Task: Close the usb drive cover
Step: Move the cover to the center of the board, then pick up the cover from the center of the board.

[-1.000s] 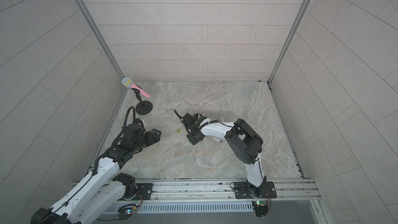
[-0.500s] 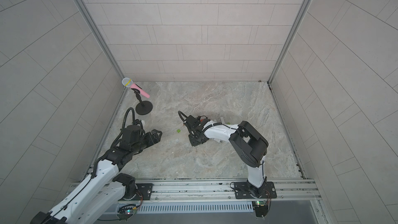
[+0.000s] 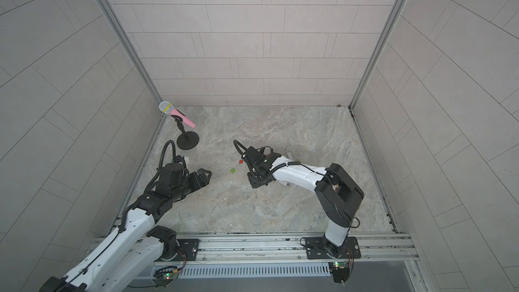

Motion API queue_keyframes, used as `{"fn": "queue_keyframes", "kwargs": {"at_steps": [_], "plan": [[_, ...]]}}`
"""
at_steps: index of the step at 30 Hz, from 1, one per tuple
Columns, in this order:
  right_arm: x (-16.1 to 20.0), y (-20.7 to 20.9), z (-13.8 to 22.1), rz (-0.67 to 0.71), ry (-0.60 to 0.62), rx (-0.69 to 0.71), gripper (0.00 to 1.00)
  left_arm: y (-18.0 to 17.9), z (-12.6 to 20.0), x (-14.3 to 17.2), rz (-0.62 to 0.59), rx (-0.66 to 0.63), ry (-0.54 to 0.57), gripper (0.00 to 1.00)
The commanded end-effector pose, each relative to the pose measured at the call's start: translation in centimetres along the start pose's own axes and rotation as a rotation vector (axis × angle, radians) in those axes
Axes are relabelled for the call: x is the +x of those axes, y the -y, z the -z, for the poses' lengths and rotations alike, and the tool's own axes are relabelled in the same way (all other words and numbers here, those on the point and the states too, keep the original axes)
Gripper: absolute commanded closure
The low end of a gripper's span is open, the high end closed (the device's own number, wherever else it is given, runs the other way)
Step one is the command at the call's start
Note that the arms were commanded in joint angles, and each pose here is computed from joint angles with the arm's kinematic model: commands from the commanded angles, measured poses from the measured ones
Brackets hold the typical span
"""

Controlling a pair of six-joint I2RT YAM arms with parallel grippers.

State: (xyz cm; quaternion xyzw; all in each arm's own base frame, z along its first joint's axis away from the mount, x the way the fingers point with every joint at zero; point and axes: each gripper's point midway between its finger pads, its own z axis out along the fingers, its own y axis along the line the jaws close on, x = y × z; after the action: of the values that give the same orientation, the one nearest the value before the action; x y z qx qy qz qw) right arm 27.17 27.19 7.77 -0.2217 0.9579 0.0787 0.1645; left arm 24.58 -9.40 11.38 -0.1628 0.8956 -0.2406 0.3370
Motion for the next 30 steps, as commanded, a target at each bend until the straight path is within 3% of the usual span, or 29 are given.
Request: {"fn": "queue_keyframes", "kwargs": {"at_steps": [1, 5, 10, 14, 30], "plan": [[0.4, 1.3, 0.8, 0.29, -0.007, 0.014, 0.62, 0.6, 0.0, -0.5, -0.006, 0.033, 0.022, 0.13], [2.3, 0.3, 0.1, 0.691, 0.004, -0.076, 0.61, 0.8, -0.1, -0.6, -0.011, 0.044, 0.027, 0.13], [3.5, 0.2, -1.0, 0.92, 0.009, -0.103, 0.6, 0.7, -0.3, -0.5, -0.011, 0.05, 0.031, 0.13], [3.8, -0.3, -1.9, 0.994, -0.01, -0.143, 0.6, 0.7, -0.4, -0.5, -0.012, 0.055, 0.033, 0.13], [2.7, 0.3, -5.4, 1.009, -0.149, -0.11, 0.6, -0.5, -0.4, -0.7, -0.037, -0.011, 0.053, 0.05]]}}
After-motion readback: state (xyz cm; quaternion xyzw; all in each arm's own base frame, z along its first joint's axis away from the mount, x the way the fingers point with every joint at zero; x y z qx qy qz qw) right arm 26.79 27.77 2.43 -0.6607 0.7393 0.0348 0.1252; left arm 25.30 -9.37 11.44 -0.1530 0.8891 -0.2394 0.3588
